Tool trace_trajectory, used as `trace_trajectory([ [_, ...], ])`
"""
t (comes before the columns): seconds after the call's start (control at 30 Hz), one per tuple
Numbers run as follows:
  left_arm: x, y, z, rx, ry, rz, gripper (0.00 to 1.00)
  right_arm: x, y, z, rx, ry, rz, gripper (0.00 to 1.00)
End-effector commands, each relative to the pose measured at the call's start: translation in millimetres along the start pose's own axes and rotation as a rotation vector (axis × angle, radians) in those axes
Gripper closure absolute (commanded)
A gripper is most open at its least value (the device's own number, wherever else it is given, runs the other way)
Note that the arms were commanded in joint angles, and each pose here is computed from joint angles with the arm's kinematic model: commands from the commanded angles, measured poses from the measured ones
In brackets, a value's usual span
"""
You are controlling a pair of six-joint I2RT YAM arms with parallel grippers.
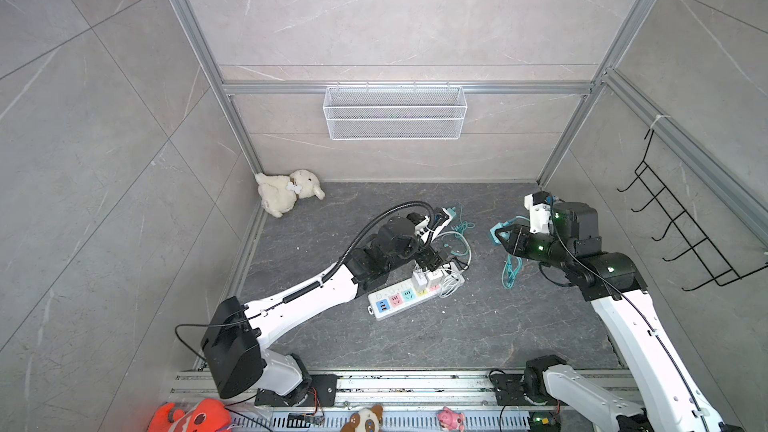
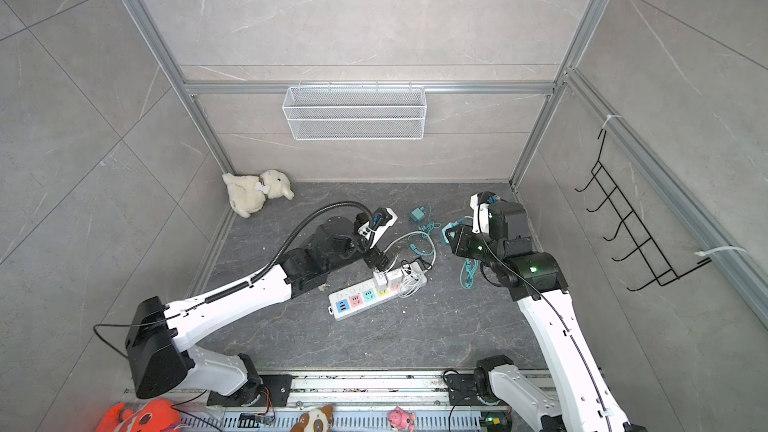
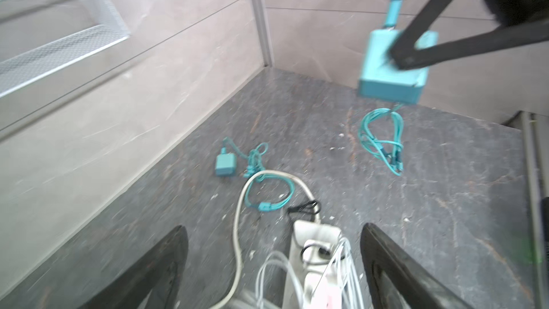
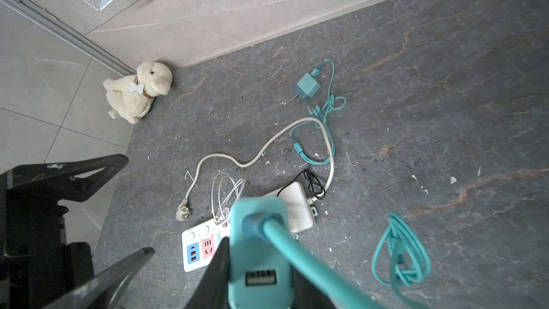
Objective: Insert the plug
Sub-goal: 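Open the left gripper and draw it back while the right gripper holds the charger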
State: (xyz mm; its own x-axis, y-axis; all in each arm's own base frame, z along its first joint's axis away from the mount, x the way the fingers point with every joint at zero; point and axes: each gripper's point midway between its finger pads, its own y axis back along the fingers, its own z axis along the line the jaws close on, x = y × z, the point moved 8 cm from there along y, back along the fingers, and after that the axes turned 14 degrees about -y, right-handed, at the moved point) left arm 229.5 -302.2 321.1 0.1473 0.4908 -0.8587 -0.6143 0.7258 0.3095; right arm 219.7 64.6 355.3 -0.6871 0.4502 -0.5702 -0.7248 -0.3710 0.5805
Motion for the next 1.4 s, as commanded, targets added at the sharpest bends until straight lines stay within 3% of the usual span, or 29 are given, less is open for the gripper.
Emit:
trace_trajectory([
  [0.0, 13.1, 27.7, 13.0, -0.135, 0.035, 0.091, 0.07, 6.7, 9.5, 4.8, -0.027, 0.037, 0.031, 0.94],
  [0.33, 69.2, 78.9, 21.3, -0.314, 0.229, 0.336, 0.05, 42.4, -18.9, 35.5, -0.047, 0.161, 0.158, 0.94],
  [0.67, 122.4, 113.9, 12.8, -0.458, 0.389, 0.423, 0.06, 86.6, -56.5, 73.6, -0.073, 0.316, 0.248, 0.94],
  [1.13, 168.6, 109.4, -7.2, -0.462, 0.479, 0.497, 0.05, 145.7, -91.6, 89.6, 0.018, 0.414, 0.202, 0.96],
  [1.37, 203.6, 78.6, -8.4, -0.358, 0.566, 0.509, 0.06, 153.2, -88.3, 68.4, 0.131, 0.342, 0.183, 0.96],
])
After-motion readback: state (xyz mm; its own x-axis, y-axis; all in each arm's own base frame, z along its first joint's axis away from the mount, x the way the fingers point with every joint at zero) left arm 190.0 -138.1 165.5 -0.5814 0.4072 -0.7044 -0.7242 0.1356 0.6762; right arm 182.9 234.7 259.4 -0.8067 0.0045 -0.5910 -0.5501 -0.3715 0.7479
